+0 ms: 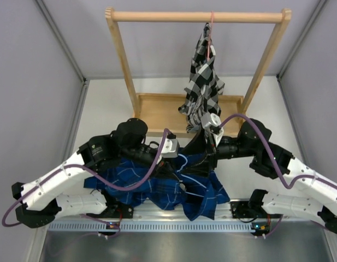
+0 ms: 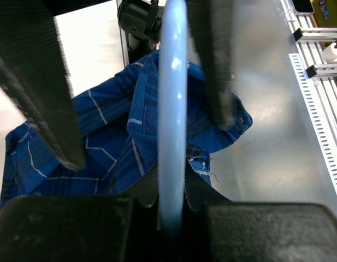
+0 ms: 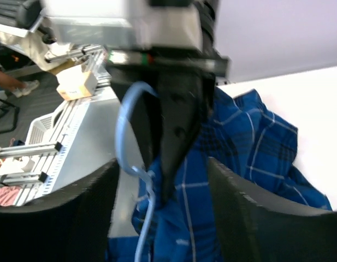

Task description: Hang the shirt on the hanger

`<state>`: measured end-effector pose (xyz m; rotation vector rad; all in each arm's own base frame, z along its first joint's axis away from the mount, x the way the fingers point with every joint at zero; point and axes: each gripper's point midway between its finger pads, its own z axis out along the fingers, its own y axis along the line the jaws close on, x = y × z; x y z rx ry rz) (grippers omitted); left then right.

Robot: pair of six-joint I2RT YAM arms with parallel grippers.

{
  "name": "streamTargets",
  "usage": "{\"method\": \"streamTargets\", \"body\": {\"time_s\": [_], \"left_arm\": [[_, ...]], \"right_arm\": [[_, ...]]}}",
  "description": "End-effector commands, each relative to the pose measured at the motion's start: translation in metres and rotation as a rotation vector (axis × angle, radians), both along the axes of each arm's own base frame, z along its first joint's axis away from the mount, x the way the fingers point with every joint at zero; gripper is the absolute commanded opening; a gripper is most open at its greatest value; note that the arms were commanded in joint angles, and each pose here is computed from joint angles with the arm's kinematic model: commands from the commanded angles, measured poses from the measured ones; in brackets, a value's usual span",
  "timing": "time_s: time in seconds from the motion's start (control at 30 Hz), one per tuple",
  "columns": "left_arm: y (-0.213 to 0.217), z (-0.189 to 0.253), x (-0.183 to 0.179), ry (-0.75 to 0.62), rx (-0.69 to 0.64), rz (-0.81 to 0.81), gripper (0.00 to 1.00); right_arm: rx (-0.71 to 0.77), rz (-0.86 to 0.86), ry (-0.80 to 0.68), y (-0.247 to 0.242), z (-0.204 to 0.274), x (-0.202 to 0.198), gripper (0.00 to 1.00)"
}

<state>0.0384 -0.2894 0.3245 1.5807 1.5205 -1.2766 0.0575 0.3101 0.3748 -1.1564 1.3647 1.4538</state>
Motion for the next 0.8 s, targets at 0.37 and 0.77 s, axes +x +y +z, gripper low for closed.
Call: {"method": "streamTargets", "body": {"time_s": [0.37,0.77], "left_arm": [[-0.003,0.052,0.020,-0.126,-0.164,0.114,0.80],[0.131,0.086,0.073,-0.257,-0.439,0.842,0.98]], "right_arm": [[0.144,-0.041,-0.055,0.001,0.026,0.000,0.00],[0.168,-0.438,-0.053,-0.068,0.052,0.035,0.00]]}}
